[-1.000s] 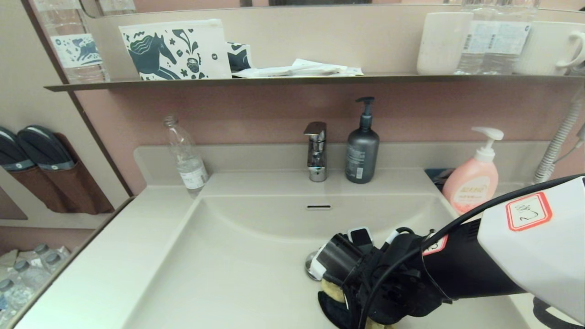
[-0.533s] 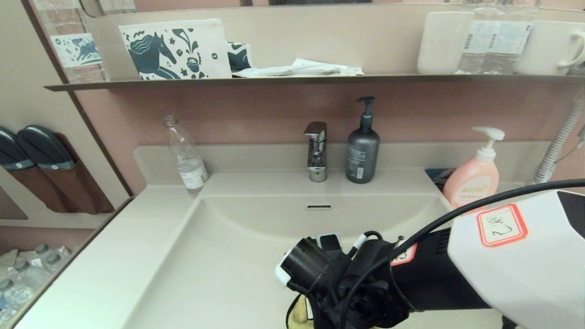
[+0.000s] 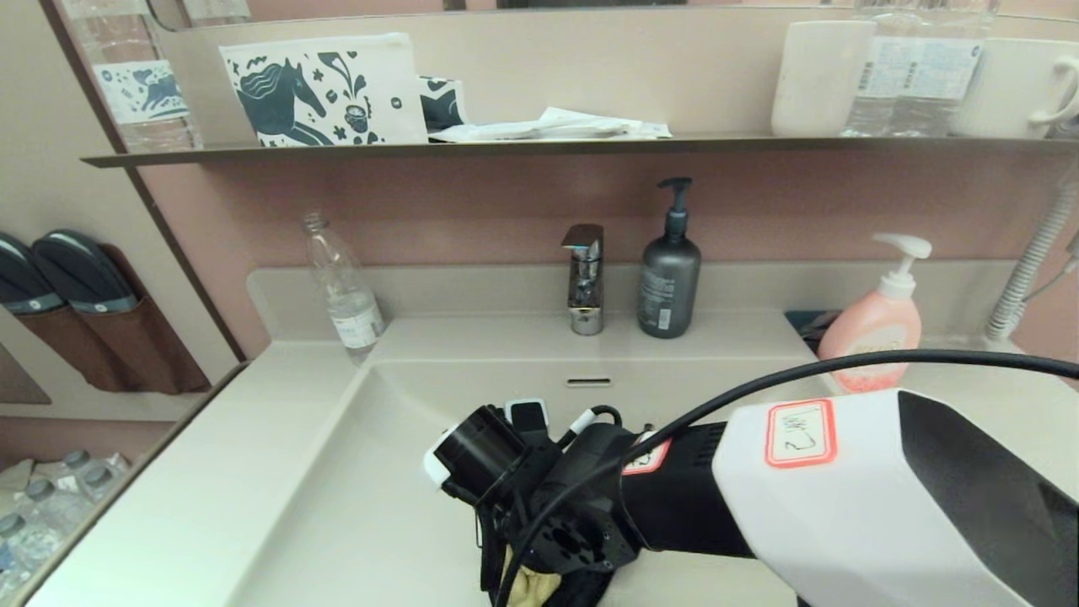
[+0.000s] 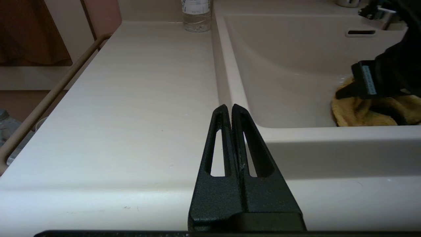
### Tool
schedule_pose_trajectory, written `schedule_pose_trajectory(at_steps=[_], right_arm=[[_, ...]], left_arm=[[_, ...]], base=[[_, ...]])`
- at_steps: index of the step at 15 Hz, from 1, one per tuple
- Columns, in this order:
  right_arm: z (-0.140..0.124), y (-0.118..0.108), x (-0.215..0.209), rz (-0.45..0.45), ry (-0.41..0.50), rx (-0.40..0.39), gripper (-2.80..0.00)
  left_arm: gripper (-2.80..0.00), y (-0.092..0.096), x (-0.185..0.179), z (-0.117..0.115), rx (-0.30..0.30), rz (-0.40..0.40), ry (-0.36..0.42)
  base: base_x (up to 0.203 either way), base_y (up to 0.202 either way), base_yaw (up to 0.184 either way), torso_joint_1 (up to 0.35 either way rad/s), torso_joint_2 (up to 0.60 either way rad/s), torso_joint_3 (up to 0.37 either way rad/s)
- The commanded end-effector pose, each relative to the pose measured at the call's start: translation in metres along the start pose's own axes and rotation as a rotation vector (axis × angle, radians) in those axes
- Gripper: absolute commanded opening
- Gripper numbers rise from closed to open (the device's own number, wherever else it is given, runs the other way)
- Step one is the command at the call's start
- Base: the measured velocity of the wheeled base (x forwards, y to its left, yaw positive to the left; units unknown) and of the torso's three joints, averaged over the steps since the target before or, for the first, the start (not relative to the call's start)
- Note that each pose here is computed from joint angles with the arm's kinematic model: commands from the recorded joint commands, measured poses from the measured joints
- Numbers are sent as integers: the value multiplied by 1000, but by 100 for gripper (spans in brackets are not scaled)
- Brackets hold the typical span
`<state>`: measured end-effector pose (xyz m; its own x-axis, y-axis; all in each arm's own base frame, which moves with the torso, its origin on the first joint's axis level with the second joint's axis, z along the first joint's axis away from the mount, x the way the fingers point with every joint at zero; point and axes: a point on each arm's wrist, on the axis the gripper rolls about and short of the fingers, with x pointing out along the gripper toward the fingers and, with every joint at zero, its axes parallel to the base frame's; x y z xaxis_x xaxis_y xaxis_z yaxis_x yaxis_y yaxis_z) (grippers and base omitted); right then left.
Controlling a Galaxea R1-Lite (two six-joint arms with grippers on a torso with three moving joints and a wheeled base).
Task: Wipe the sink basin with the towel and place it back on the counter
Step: Wipe the sink
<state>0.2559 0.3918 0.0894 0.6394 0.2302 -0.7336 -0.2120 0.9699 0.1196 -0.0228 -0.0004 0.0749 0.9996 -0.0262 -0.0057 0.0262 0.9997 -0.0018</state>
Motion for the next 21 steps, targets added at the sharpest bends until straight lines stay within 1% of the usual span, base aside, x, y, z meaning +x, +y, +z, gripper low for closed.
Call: schedule_pose_trajectory(at_steps=[1, 2, 4, 8, 10, 11, 13, 16, 18, 21], right_arm=[[-3, 12, 20, 8, -14, -4, -280], [-1, 16, 21, 20, -27, -4, -280], [4, 18, 16, 31, -44, -37, -280], [23, 15, -16, 60, -87, -25, -280], [23, 8, -32, 38, -72, -53, -280], [21, 2, -39, 13, -57, -69, -280], [18, -19, -48, -75, -56, -80, -280], [26, -69, -58, -271, -68, -60, -280], [38, -97, -73, -331, -94, -14, -280], [62, -136, -97, -374, -148, 85, -280]], left_arm=[[-280, 0, 0, 0, 0, 0, 0], [-280, 0, 0, 0, 0, 0, 0], [-280, 0, 0, 0, 0, 0, 0], [-280, 0, 0, 0, 0, 0, 0], [-280, 0, 0, 0, 0, 0, 0], [-280, 0, 0, 0, 0, 0, 0], [-280, 0, 0, 0, 0, 0, 1], [-280, 0, 0, 0, 0, 0, 0], [-280, 0, 0, 0, 0, 0, 0], [-280, 0, 0, 0, 0, 0, 1]], base=[[0, 0, 0, 0, 0, 0], [0, 0, 0, 0, 0, 0], [0, 0, 0, 0, 0, 0], [0, 0, 0, 0, 0, 0], [0, 0, 0, 0, 0, 0], [0, 0, 0, 0, 0, 0], [0, 0, 0, 0, 0, 0], [0, 0, 0, 0, 0, 0], [0, 0, 0, 0, 0, 0], [0, 0, 0, 0, 0, 0]])
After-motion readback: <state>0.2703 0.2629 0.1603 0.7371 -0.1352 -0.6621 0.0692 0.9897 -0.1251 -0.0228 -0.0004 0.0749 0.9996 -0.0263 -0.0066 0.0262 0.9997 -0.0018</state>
